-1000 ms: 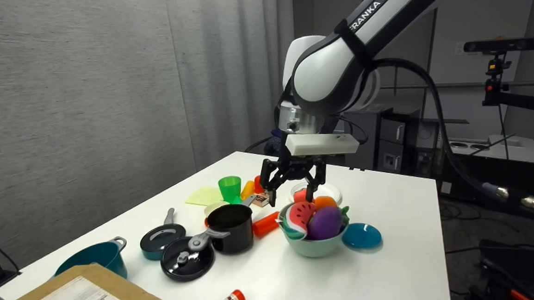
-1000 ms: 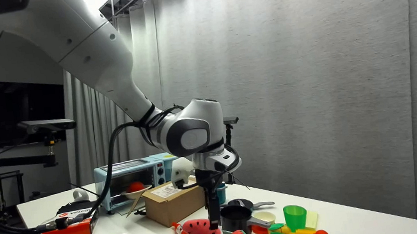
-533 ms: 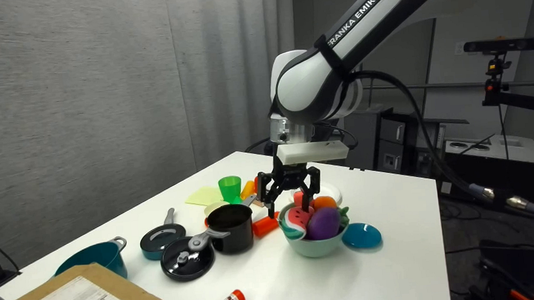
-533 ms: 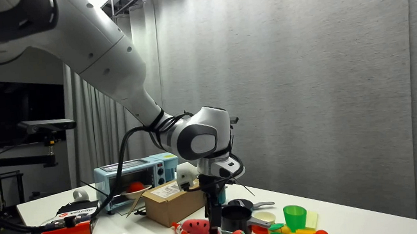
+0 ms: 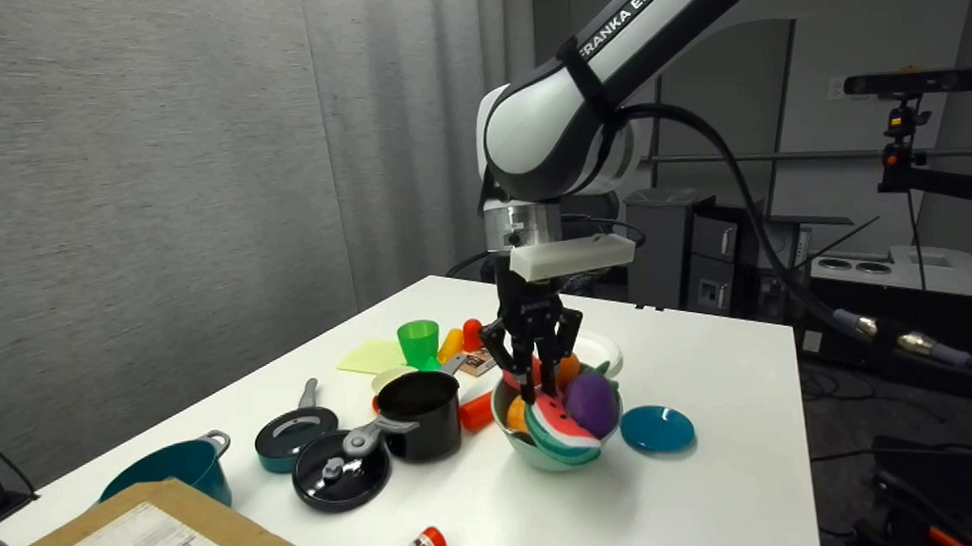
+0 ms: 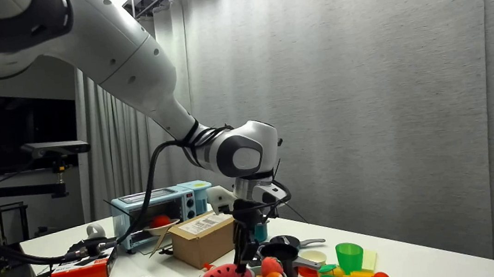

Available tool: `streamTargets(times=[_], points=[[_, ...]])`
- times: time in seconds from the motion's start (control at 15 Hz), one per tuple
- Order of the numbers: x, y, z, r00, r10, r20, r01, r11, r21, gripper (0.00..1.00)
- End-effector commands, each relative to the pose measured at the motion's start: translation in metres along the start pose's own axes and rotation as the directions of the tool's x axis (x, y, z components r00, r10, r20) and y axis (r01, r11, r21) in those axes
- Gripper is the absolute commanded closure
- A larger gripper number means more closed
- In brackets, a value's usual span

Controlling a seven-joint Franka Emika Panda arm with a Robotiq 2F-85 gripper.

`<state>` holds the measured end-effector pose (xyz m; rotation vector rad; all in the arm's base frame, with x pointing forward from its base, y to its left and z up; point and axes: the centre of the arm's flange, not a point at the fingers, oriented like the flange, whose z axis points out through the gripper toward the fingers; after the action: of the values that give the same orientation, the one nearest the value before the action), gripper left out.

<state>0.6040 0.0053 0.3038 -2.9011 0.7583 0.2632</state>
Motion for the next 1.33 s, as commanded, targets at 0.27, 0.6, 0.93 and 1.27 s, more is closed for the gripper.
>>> streamTargets(times=[0.27, 0.6, 0.93, 1.27], points=[[0.022, 0.01, -0.078, 0.995, -0.038, -0.096, 0.043, 0.998, 0.048, 1.0], [0.015, 0.012, -0.1, 0.992, -0.118, -0.041, 0.119, 0.992, 0.044, 0.59], [-0.006, 0.017, -0.074, 0.959, -0.248, 0.137, 0.261, 0.962, -0.079, 0.21], [-0.005, 0.016, -0.039, 0.958, -0.284, 0.05, 0.288, 0.945, -0.158, 0.0]])
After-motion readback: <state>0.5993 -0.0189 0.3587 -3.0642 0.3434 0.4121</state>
